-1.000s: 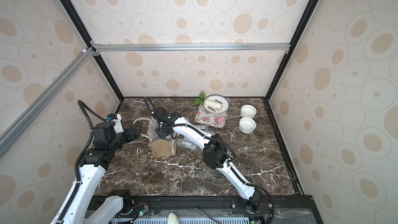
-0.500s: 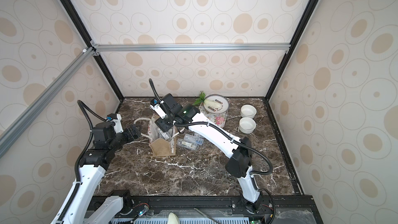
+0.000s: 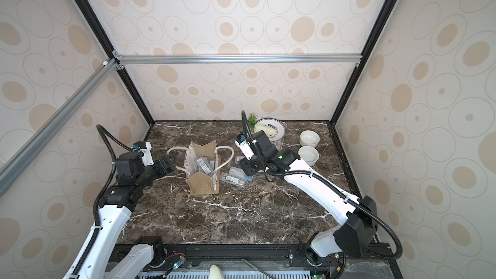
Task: Put the compass set into the canvas bag
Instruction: Pick up the compass set at the center of the board.
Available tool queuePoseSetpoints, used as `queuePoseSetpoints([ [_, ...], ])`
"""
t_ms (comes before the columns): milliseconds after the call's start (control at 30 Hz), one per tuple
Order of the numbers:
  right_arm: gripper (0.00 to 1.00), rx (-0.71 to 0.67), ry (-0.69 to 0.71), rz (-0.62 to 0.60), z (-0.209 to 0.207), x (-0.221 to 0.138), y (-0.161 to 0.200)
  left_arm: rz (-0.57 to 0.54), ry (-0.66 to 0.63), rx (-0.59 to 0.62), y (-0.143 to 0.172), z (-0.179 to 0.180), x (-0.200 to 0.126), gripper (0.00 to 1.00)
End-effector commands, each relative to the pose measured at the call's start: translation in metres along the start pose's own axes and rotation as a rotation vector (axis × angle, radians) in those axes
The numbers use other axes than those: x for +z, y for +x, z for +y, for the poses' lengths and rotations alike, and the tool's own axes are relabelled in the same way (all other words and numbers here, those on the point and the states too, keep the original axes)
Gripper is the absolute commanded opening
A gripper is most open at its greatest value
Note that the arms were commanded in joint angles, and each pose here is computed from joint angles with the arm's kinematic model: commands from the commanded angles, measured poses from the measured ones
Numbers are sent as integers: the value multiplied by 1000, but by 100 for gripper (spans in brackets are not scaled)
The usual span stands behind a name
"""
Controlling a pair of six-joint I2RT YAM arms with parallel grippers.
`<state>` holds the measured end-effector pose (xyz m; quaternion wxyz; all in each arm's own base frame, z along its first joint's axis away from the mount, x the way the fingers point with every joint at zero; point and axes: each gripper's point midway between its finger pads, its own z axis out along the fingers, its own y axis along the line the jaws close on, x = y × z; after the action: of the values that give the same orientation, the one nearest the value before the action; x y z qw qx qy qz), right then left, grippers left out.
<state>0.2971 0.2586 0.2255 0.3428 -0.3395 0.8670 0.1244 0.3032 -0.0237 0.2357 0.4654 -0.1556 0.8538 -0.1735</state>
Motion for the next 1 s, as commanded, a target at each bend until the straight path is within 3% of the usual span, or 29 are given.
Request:
queuePoseSetpoints([
  [0,61,-75,-65,33,11,16,24,-22,20,10,-9,-8,-4,84],
  [267,57,-226,-273,93,50,54,63,-21,19,4,-8,-7,-5,84],
  [500,57,-365,-265,68,55,94,78,-18,13,11,-9,-7,-5,84],
  [967,57,-385,-267,157,44,154,84,-8,6,14,-9,-6,-1,84],
])
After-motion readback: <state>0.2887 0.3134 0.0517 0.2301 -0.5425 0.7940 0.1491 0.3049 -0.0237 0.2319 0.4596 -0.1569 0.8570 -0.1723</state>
